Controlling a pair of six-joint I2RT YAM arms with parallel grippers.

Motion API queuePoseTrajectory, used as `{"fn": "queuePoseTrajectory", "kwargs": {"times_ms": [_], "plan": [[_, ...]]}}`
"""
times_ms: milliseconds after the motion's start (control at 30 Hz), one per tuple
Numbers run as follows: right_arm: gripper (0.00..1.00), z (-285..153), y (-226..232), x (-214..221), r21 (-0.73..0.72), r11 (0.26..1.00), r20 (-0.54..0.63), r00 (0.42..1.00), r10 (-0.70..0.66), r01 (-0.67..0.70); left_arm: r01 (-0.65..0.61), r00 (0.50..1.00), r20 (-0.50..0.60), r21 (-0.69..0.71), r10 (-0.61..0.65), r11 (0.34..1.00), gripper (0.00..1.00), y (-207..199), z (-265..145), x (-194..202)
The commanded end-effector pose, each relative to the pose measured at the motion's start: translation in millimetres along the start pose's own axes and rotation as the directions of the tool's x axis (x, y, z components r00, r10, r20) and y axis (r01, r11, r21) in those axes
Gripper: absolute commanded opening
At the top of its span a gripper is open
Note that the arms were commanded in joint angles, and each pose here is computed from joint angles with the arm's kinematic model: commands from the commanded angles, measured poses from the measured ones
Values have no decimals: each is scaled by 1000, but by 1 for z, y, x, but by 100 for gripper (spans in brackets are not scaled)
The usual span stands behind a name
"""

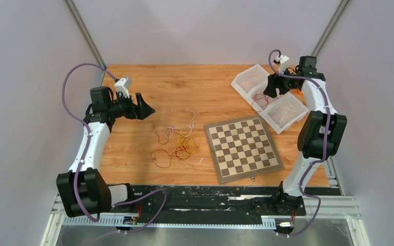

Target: Untangle the cables

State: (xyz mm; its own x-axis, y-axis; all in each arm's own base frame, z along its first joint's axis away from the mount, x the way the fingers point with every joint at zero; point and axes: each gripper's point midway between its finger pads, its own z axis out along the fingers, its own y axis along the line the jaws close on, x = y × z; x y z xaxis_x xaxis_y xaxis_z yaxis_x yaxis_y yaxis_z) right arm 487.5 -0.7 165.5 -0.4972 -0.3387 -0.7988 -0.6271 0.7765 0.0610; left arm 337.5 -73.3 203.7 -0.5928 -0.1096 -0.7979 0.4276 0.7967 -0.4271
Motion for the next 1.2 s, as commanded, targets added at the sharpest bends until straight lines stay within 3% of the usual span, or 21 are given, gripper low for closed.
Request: {"fn": "queuePoseTrajectory", "kwargs": {"times_ms": [0,133,300,500,900,1067,1167], "plan": [[66,-5,50,0,-36,993,-70,991,-115,112,-63,998,22,22,62,998,100,-6,-2,-14],[58,19,60,11,12,996,-128,988,-88,91,-51,999,21,29,50,998,100,-5,0,-14],[50,39,35,17,148,989,-174,984,38,-12,-43,999,27,31,42,999,100,-5,1,-18],[50,53,17,27,254,956,-189,963,194,-143,-40,999,30,25,39,999,100,-6,0,-17],[53,80,41,24,129,956,-165,944,284,-265,-31,999,23,13,30,999,100,-4,-1,-12],[55,87,35,24,145,945,-162,935,316,-294,-31,999,23,13,30,999,100,-4,0,-12],[51,92,31,27,159,937,-167,927,336,-311,-34,999,25,12,34,999,100,-4,0,-14]]}}
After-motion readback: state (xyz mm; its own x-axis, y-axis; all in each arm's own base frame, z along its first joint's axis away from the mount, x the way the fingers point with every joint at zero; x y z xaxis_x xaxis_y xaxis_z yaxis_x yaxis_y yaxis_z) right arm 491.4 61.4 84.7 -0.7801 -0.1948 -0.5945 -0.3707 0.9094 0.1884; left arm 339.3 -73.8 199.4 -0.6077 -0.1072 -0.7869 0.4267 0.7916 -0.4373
